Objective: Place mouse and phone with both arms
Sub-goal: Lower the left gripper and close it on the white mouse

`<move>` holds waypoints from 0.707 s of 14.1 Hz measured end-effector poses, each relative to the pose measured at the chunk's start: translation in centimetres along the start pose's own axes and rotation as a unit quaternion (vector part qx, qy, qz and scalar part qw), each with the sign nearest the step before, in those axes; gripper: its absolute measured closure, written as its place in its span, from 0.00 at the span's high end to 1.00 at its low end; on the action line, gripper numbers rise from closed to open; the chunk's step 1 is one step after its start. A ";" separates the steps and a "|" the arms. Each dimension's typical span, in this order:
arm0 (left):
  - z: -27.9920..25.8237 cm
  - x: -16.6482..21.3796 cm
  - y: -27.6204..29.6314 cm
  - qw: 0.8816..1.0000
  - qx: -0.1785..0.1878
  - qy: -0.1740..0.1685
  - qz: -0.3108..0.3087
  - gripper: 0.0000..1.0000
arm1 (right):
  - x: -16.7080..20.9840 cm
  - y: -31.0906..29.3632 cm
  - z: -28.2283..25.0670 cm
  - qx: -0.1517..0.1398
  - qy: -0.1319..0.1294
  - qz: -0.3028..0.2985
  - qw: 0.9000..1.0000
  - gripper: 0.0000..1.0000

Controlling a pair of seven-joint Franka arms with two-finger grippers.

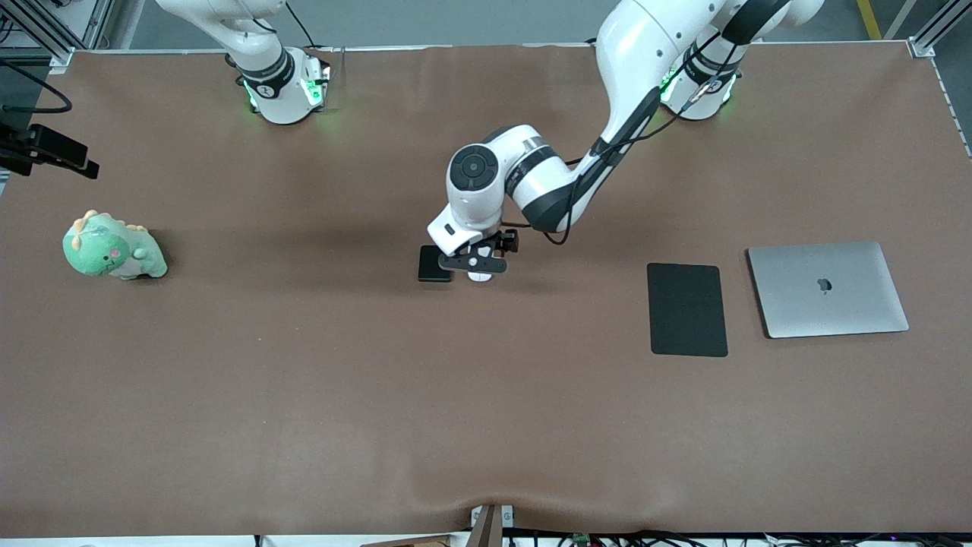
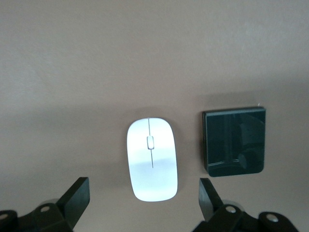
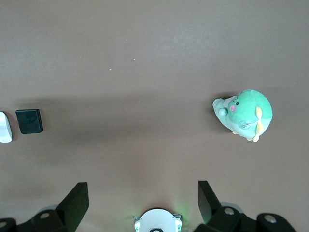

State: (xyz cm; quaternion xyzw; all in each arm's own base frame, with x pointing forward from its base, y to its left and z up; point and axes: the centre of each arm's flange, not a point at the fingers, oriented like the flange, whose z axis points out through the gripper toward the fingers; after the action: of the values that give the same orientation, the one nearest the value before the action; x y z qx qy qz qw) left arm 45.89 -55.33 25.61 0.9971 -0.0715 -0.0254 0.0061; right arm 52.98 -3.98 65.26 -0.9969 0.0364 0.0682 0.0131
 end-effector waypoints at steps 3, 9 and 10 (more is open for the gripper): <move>2.2 -0.3 0.0 1.000 0.016 -0.005 0.009 1.00 | 0.0 0.0 0.0 0.000 0.000 0.000 1.000 1.00; 6.5 -1.0 0.2 0.999 0.030 -0.019 -0.010 1.00 | 0.1 -0.2 0.1 0.000 -0.001 -0.002 1.000 1.00; 7.0 -1.1 0.3 0.999 0.030 -0.018 -0.013 1.00 | 0.1 -0.2 0.1 0.000 -0.001 -0.002 1.000 1.00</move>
State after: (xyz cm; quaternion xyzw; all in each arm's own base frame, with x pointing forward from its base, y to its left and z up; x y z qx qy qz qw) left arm 44.42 -55.56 18.73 0.9970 -0.0595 -0.0416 -0.0251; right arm 53.05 -3.76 65.16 -0.9969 0.0339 0.0691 0.0133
